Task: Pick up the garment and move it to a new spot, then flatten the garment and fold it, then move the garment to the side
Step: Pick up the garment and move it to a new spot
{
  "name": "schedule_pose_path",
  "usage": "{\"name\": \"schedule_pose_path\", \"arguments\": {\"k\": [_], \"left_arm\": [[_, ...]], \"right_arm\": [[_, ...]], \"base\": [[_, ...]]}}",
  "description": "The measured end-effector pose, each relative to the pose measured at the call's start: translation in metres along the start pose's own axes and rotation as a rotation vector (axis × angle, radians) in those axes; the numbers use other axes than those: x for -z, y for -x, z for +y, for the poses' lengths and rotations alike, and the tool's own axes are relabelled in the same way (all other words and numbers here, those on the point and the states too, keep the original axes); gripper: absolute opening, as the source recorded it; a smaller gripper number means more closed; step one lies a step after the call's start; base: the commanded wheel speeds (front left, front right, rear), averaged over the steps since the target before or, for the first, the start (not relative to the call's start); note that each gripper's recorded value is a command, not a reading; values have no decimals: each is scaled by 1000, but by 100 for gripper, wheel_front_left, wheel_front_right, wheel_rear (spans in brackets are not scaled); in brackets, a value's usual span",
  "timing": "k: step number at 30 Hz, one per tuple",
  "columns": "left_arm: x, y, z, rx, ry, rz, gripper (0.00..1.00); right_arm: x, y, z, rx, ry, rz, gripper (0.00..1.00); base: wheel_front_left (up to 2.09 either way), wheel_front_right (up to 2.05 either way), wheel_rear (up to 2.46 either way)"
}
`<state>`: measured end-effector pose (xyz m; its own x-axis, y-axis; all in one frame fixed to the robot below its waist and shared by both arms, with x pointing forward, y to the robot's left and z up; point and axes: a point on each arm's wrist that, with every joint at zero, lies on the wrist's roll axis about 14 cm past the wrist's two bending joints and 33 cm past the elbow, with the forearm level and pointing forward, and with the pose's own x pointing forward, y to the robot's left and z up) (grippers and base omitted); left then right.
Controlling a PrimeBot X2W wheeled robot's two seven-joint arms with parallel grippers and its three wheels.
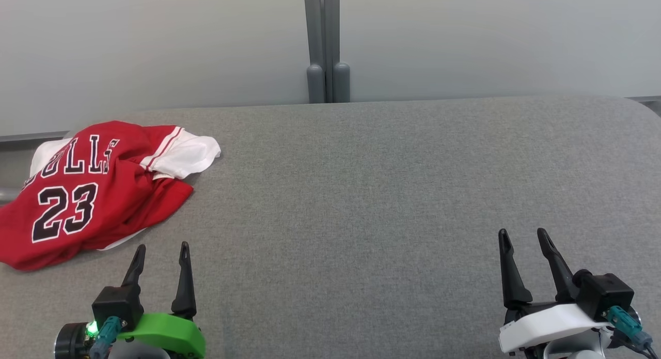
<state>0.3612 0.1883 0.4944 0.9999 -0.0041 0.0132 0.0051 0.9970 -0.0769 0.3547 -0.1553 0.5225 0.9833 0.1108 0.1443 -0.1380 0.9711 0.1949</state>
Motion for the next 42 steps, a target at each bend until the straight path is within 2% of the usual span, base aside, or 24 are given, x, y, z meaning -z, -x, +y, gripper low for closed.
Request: {"name": "schedule_pose_path", "arguments": {"k": [27, 42], "left_arm": [[-2, 5, 10, -19, -1, 10, 100], [-1, 29, 54, -149, -18, 18, 100]], "right_arm": [[8, -4, 8, -26, -11, 22, 100], [21, -18, 45, -137, -43, 61, 100]], "base": [[0, 0, 0], [0, 0, 0]]}}
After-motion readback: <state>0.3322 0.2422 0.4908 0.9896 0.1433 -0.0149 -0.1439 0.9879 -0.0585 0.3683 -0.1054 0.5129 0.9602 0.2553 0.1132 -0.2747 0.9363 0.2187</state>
